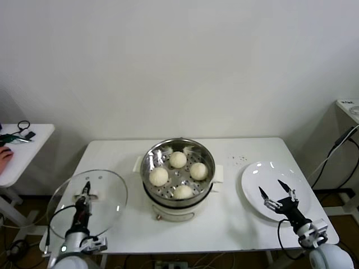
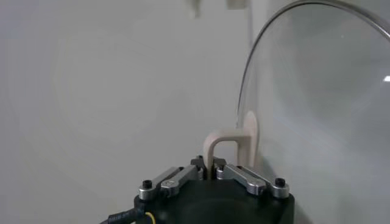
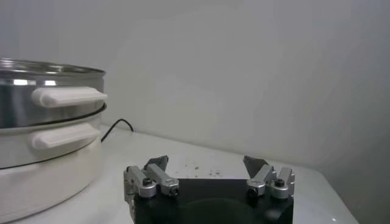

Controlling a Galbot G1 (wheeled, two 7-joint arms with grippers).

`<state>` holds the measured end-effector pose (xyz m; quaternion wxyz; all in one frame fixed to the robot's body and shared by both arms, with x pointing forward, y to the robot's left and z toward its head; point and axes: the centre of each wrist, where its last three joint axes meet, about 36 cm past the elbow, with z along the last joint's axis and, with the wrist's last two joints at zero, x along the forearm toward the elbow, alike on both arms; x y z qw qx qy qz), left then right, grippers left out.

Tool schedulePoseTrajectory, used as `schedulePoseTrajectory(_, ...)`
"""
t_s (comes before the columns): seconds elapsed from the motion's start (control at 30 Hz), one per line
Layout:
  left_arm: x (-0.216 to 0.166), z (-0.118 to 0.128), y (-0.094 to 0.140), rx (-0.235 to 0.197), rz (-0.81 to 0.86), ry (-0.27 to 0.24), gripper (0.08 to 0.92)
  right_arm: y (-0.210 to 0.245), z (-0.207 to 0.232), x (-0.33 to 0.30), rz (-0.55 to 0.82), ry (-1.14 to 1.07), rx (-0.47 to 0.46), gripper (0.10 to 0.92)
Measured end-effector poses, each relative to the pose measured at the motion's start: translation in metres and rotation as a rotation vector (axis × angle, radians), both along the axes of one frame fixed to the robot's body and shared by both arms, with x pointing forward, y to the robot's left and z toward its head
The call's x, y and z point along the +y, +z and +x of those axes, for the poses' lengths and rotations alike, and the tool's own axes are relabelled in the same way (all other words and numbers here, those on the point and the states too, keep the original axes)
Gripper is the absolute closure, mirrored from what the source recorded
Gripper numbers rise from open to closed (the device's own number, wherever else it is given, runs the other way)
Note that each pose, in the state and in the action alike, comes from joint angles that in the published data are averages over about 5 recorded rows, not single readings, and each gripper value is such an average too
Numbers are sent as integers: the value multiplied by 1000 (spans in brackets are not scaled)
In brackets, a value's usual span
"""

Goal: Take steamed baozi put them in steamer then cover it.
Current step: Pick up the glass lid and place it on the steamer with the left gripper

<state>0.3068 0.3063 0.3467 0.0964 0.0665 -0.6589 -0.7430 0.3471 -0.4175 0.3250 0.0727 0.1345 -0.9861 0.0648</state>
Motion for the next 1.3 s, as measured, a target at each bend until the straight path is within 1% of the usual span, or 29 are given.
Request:
schedulePoseTrajectory(0.2, -6, -12, 38, -72, 56, 38, 849, 2, 10, 1, -12, 11, -4, 200)
schedulePoseTrajectory(0.4, -12, -15, 65, -133, 83, 54, 849, 3, 21, 2, -24, 15, -10, 200)
schedulePoseTrajectory(0.57, -21, -7, 82, -171, 79, 44, 849, 4, 31, 4, -35, 18, -12, 200)
schedulePoseTrajectory(0.73, -36, 10, 98, -198, 65, 11, 849, 3, 40, 8, -43, 24, -15, 200)
schedulePoseTrajectory(0.83, -48, 21, 109, -205, 52, -13, 849, 1, 46, 12, -44, 26, -16, 200)
schedulePoseTrajectory(1.0, -73, 42, 124, -200, 28, -60, 849, -3, 55, 18, -45, 30, -12, 200)
schedulePoseTrajectory(1.13, -93, 59, 133, -187, 19, -94, 849, -5, 59, 18, -49, 31, -10, 200)
schedulePoseTrajectory(1.3, -122, 73, 134, -161, 14, -131, 849, -7, 61, 16, -55, 26, -6, 200)
